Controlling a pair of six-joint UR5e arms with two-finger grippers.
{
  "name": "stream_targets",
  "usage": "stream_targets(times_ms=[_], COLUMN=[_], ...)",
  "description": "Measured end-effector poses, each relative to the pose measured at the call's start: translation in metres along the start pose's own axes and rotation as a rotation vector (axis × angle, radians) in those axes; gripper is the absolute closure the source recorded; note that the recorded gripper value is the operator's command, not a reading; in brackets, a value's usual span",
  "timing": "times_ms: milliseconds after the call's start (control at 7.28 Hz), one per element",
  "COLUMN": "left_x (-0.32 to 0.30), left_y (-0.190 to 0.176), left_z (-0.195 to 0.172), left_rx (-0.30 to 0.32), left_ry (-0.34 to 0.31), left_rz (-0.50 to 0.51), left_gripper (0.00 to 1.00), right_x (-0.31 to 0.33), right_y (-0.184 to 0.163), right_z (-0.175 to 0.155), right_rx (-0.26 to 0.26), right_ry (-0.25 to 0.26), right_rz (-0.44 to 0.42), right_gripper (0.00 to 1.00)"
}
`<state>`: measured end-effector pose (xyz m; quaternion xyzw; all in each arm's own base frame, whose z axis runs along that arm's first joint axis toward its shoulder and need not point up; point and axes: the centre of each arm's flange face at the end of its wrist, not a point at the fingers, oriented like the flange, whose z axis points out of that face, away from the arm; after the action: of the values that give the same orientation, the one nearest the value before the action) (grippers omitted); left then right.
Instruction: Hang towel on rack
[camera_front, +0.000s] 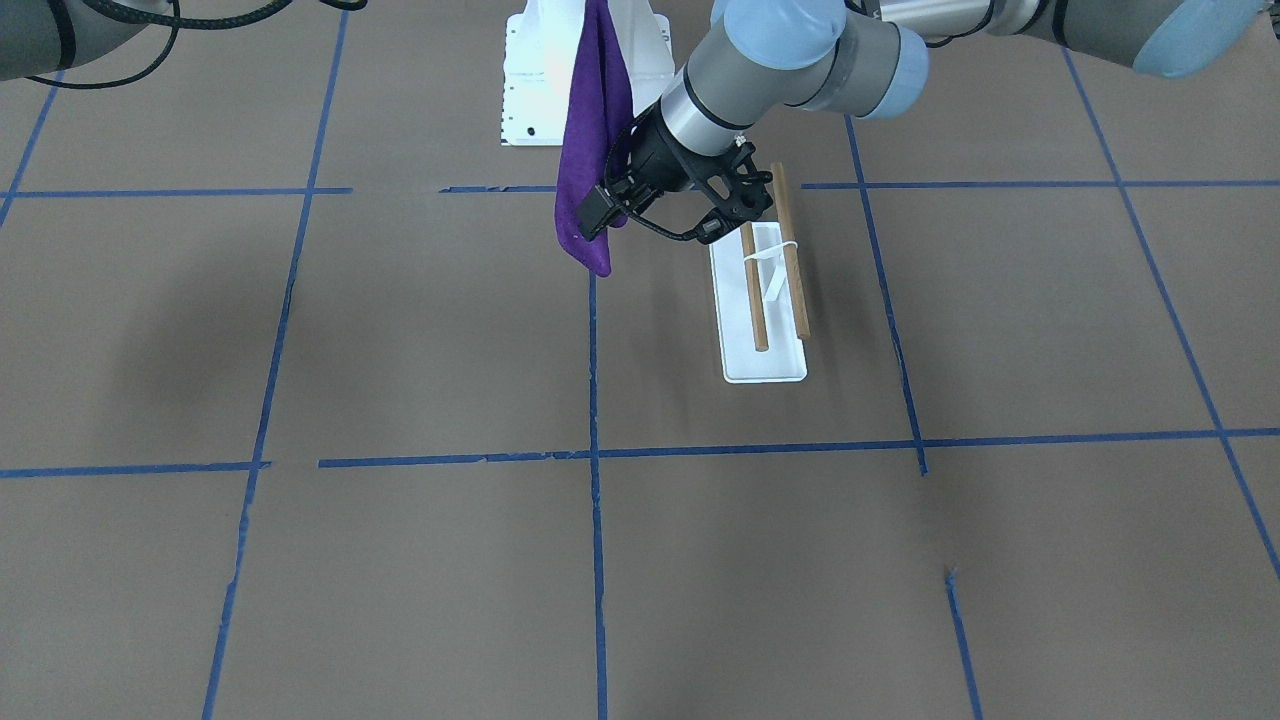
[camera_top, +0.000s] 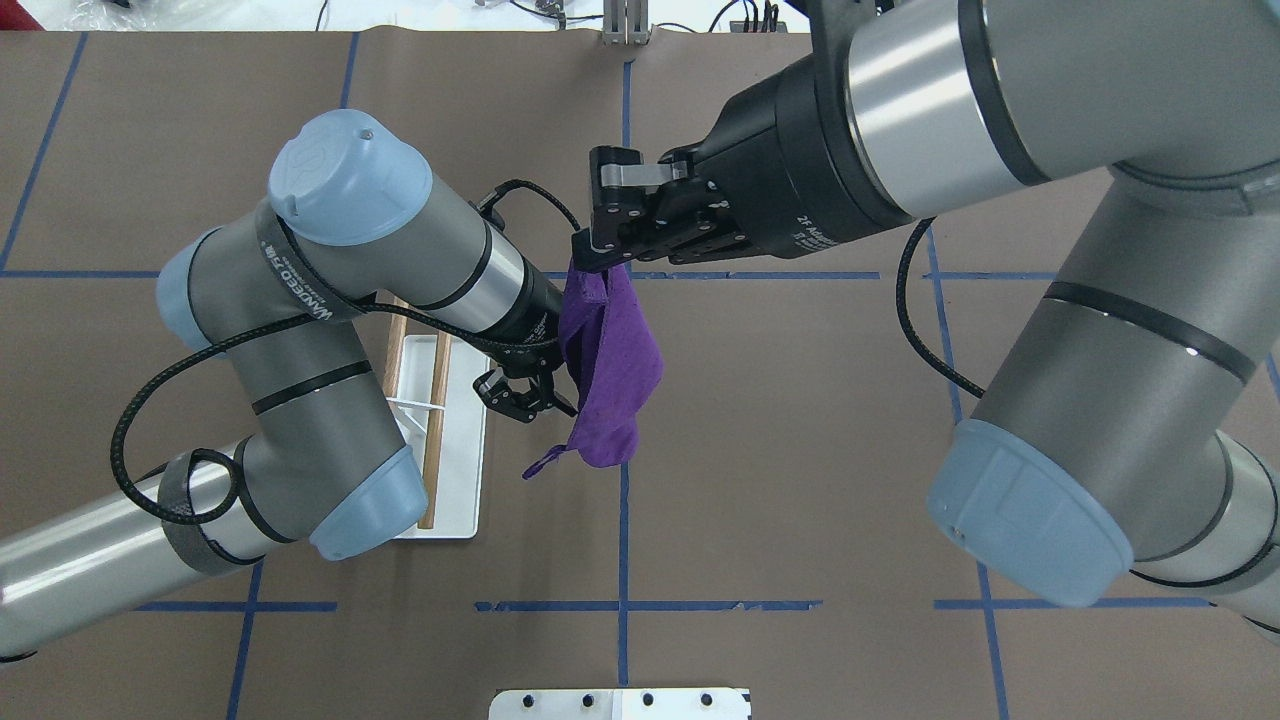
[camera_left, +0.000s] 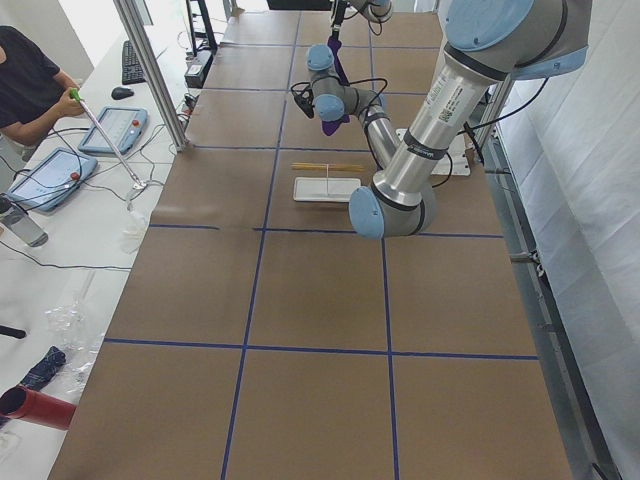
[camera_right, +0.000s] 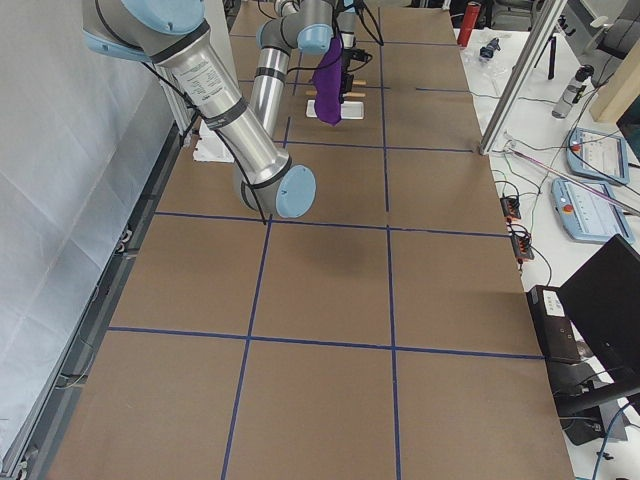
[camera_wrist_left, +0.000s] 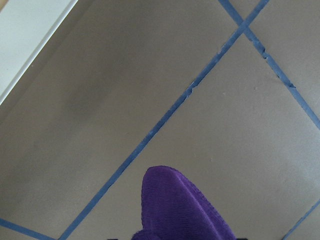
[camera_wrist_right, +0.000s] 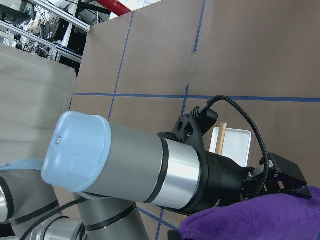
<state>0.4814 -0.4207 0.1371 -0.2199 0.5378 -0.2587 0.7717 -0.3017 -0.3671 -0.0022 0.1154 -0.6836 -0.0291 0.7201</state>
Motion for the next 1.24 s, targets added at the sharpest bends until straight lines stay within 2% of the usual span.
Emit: stream_targets(times_ms=[137, 687, 824, 962, 1237], left_x=[0.001, 0.001, 0.0, -0.002, -0.001], left_y=[0.001, 0.003, 0.004, 0.002, -0.022], left_z=[0.0, -0.003, -0.008, -0.015, -0.04], left_rx=[-0.001, -0.007, -0.007, -0.003, 0.038], left_ry=[0.001, 0.005, 0.011, 0.02, 0.053], left_rz=[0.0, 0.004, 0.007, 0.009, 0.0], left_gripper=[1.0, 1.0, 1.0, 1.0, 1.0], right_x=[0.0, -0.001, 0.0, 0.005, 0.026], right_y=[0.0, 0.001, 0.001, 0.005, 0.008], right_z=[0.0, -0.001, -0.004, -0.009, -0.014], right_rx=[0.001, 0.002, 0.002, 0.001, 0.02], right_ry=[0.0, -0.004, -0.006, -0.004, 0.024], right_rz=[0.0, -0.002, -0.003, 0.0, 0.02], right_gripper=[1.0, 1.0, 0.72, 0.01, 0.0])
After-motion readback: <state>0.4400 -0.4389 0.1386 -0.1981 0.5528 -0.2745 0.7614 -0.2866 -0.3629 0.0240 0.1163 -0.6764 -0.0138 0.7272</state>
